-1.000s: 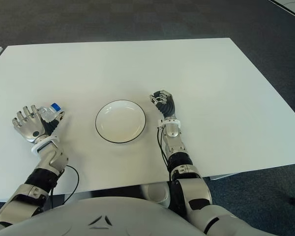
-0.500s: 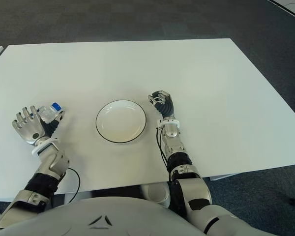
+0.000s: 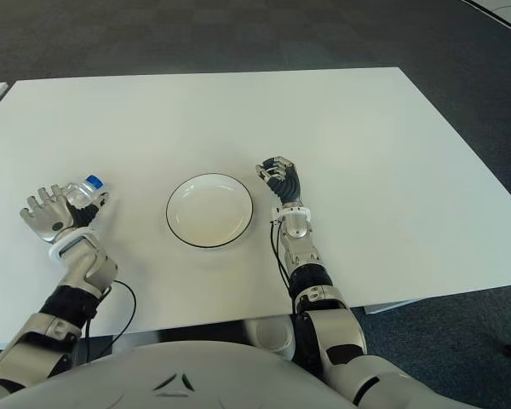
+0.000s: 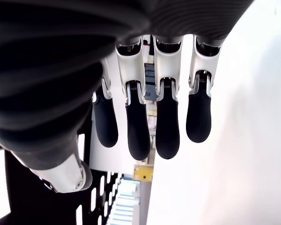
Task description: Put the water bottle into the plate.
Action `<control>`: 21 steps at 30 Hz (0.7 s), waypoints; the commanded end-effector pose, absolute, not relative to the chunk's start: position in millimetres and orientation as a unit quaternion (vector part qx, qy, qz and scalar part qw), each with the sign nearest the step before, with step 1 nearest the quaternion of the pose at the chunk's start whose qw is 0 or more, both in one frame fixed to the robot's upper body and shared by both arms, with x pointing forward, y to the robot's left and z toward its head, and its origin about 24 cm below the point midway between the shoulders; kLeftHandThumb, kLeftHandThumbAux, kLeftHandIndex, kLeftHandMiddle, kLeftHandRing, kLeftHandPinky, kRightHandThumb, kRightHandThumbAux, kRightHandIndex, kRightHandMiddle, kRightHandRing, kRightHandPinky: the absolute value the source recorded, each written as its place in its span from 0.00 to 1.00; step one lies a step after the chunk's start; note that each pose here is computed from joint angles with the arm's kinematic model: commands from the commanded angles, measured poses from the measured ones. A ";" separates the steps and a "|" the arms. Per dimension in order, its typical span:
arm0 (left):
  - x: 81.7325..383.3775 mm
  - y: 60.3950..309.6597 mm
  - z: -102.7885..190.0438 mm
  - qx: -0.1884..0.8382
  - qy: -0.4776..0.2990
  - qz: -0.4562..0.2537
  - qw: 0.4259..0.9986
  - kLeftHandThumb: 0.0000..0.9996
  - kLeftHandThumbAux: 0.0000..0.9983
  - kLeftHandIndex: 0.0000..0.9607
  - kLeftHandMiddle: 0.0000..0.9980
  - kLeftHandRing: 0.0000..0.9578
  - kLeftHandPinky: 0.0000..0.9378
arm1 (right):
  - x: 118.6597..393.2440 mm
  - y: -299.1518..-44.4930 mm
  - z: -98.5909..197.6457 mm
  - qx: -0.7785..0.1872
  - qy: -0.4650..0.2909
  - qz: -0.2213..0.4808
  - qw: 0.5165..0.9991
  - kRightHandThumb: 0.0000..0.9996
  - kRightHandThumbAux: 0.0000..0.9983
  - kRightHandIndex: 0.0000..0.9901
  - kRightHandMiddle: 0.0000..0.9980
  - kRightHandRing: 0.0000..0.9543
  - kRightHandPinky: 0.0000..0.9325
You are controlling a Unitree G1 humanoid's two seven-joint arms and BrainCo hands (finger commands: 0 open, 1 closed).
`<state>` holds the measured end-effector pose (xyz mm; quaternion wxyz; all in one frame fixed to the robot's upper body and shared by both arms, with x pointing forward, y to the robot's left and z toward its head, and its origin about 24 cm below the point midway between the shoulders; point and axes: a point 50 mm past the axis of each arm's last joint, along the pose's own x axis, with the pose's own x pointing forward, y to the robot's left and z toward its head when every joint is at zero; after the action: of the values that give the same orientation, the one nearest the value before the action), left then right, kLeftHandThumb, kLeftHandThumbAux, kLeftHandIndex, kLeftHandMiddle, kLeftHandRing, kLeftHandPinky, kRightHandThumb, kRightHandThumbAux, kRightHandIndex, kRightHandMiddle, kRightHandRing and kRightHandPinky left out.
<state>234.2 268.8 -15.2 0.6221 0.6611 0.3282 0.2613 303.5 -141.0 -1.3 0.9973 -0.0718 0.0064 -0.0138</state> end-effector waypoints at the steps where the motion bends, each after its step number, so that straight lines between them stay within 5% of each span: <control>1: 210.7 268.8 -69.2 0.623 0.439 0.162 0.627 0.50 0.14 0.00 0.00 0.00 0.00 | 300.3 -142.1 -5.8 -0.069 0.019 -0.014 0.997 0.71 0.73 0.43 0.51 0.55 0.57; 21: 196.0 274.0 -98.8 0.608 0.459 0.116 0.637 0.46 0.13 0.00 0.00 0.00 0.00 | 299.7 -146.0 -5.0 -0.071 0.016 -0.019 0.997 0.71 0.73 0.43 0.51 0.55 0.58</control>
<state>260.5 288.8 -31.2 0.6226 0.6800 0.3141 0.2263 304.1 -144.1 1.3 0.9970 -0.0750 0.0003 -0.0168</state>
